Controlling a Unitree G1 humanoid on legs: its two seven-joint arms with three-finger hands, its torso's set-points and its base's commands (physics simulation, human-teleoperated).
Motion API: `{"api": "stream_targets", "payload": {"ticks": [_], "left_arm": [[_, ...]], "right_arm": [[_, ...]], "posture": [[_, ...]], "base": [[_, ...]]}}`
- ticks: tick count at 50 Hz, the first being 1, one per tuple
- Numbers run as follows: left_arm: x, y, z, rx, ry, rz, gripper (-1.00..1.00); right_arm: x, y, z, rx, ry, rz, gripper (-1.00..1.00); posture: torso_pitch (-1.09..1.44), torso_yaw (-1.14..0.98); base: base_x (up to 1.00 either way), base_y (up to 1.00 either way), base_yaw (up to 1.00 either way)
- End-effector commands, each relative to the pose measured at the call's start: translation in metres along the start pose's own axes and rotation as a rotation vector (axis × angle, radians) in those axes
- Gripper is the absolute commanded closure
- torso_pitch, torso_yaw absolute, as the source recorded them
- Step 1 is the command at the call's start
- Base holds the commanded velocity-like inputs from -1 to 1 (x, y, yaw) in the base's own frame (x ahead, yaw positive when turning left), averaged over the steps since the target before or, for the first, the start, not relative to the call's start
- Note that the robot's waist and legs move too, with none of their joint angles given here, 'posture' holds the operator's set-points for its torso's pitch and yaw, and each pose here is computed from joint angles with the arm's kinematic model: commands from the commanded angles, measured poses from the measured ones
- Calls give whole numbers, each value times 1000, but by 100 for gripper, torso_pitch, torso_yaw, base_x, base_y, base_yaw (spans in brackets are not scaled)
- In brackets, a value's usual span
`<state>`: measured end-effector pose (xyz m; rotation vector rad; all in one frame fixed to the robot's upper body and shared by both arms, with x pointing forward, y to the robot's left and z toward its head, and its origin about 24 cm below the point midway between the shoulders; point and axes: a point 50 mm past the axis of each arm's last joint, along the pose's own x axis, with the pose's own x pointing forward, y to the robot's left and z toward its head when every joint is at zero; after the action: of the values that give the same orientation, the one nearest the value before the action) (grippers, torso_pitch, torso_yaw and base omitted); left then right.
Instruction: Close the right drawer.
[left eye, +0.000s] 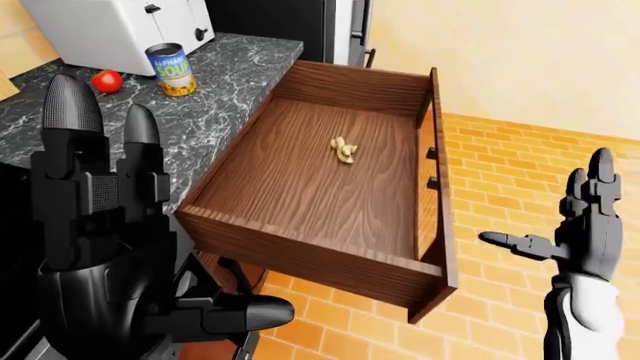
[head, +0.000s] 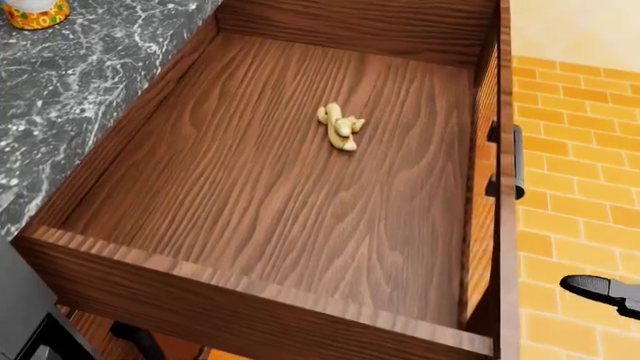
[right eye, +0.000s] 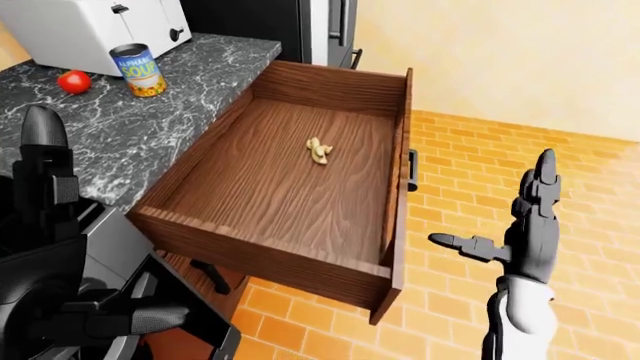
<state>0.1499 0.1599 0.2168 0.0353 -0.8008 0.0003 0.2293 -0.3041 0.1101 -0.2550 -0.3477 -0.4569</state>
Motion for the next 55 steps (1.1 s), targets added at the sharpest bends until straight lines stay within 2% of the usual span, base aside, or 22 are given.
{"api": "stream_targets", "payload": {"ticks": [1,5,11,15,28,36,55], "left_arm": [[1,0,10,2,-61,-4,-100],[1,0,10,2,-62,-2,-100],[1,0,10,1,-63,0,-100],[1,0,10,2,-63,-2,-100],[1,1,11,2,-64,1,-100],[1,1,10,1,-63,1,-100],[1,0,10,1,-60,-1,-100]], "right_arm": [[9,6,10,-20,-107,17,-100],[12,9,-15,-28,-59,19,-100],[4,4,-48,-50,10,9,-100],[2,12,-64,-59,44,29,-100],[3,46,-79,-64,78,126,-100],[7,75,-79,-55,80,228,-100],[6,92,-70,-42,66,328,-100]], "posture": [[0,0],[0,0],[0,0],[0,0],[0,0],[0,0],[0,0]], "base": [[0,0,0],[0,0,0],[0,0,0],[0,0,0],[0,0,0],[0,0,0],[0,0,0]]}}
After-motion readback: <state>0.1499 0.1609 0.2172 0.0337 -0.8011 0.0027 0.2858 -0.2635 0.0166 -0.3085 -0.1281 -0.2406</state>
